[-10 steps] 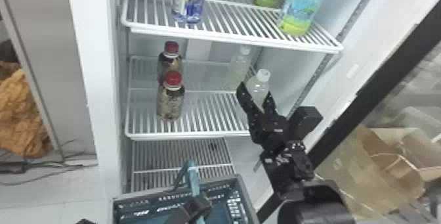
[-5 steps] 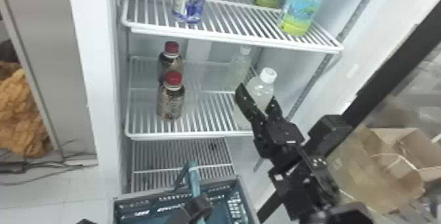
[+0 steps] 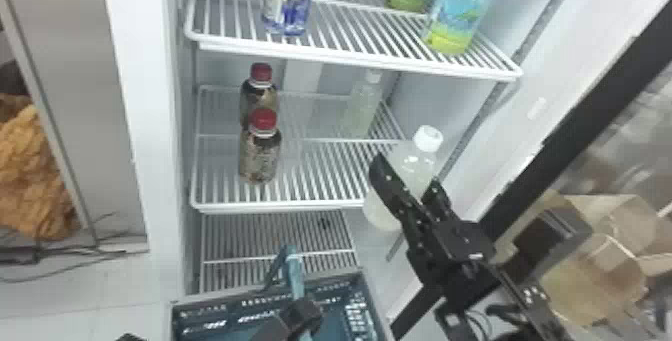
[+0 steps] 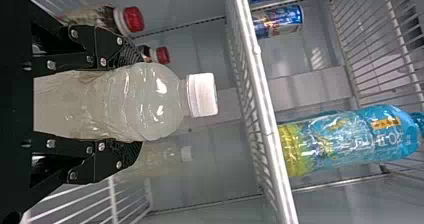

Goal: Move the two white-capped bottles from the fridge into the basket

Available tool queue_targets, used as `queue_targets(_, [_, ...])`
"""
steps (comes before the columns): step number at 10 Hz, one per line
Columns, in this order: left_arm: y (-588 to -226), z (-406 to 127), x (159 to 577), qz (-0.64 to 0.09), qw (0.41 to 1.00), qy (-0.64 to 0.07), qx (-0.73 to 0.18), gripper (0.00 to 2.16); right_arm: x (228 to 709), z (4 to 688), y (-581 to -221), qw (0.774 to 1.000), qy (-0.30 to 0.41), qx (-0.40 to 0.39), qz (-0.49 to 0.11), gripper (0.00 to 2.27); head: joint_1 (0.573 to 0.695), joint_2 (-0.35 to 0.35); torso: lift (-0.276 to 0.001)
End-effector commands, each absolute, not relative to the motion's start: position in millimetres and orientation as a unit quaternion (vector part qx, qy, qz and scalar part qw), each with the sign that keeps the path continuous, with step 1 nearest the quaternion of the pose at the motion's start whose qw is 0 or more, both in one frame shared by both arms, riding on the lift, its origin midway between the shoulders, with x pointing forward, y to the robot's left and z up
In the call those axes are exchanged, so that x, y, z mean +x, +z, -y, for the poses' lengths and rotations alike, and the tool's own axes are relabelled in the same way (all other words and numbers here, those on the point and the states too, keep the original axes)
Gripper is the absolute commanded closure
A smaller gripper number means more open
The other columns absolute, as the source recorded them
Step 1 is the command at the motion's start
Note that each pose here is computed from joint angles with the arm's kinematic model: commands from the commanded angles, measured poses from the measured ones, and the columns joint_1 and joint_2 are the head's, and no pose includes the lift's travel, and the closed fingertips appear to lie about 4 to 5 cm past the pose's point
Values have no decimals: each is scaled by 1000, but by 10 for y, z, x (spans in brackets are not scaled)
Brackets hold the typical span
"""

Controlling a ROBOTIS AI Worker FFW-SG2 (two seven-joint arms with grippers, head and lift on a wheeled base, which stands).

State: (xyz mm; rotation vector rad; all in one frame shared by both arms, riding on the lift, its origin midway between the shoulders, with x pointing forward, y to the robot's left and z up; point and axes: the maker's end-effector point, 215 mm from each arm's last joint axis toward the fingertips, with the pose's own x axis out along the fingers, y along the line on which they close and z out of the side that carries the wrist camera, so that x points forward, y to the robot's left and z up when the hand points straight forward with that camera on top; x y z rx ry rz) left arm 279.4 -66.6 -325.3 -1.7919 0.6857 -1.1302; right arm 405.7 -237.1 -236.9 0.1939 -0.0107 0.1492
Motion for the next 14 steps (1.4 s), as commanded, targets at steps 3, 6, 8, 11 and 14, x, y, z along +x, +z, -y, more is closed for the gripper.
queue_targets(3, [-3250, 663, 2800, -276, 442, -456, -721, 1116, 3635, 2140, -2731, 985, 90, 117, -86, 783, 695, -350, -260])
queue_targets(6, [-3254, 659, 2799, -277, 443, -456, -721, 1116, 3383, 1967, -2792, 977, 109, 121, -135, 782, 695, -350, -260])
queue_targets(8, [-3255, 645, 2813, -275, 444, -455, -721, 1116, 3163, 1863, -3075, 963, 122, 119, -207, 768, 695, -350, -260])
queue_targets(11, [-3254, 633, 2823, -274, 444, -454, -722, 1116, 3059, 1839, -3362, 950, 125, 121, -259, 753, 695, -350, -260])
queue_targets(14, [-3255, 634, 2816, -275, 443, -454, -723, 1115, 3078, 1837, -3568, 942, 133, 123, -282, 683, 695, -350, -260])
